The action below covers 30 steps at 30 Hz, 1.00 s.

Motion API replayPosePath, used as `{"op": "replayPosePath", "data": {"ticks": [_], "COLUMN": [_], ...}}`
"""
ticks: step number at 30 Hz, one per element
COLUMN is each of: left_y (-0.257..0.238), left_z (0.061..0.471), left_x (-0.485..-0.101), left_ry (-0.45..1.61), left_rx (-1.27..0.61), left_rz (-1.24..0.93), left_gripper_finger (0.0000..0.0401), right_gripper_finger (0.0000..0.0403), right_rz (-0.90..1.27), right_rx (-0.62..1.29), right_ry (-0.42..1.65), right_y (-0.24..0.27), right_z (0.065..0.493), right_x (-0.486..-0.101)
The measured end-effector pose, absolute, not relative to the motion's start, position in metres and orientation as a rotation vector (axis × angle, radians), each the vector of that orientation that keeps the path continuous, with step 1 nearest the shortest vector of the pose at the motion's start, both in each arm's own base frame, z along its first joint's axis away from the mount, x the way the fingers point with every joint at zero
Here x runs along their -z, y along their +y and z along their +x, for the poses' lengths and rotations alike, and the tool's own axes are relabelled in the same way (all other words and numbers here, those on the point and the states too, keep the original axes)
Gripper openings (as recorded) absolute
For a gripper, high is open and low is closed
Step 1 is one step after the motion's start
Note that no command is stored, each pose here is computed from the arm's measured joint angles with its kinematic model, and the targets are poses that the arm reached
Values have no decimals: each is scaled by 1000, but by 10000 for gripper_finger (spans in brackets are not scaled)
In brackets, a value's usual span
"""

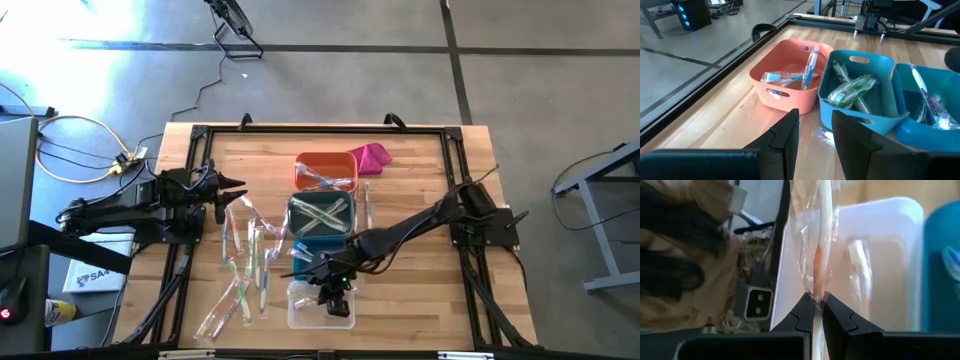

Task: Pick & Place Toothbrushes
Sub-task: Put the orange toothbrush into the transparent bin, then put the blue toothbrush into the orange bin

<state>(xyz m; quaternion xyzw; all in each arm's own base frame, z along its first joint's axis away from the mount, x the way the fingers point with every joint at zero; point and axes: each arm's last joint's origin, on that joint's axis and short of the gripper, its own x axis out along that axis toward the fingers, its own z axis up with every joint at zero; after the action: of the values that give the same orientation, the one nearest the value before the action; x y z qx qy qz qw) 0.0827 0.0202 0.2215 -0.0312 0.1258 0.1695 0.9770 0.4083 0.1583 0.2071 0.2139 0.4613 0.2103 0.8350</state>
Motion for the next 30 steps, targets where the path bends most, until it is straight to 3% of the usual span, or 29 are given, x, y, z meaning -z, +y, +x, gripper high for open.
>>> {"op": "replayPosePath", "data": {"ticks": [9,17,21,30], "left_y": [20,20,20,20], "left_z": [83,83,83,83], "left_x": [-222,-222,-222,-222], "left_ry": [252,252,252,252], "left_rx": [-342,-342,-341,-342], "left_rz": [-61,-59,-59,-61], "left_gripper_finger": [113,113,113,113], "right_gripper_finger": [17,119,151,144], "right_rz": [490,494,513,679], "right_rx": [-434,-388,-420,-486], "right_ry": [1011,1044,1056,1104], "right_y": [161,160,157,126], "right_z": [408,405,406,415], "right_x": [-202,-200,-200,-202]}}
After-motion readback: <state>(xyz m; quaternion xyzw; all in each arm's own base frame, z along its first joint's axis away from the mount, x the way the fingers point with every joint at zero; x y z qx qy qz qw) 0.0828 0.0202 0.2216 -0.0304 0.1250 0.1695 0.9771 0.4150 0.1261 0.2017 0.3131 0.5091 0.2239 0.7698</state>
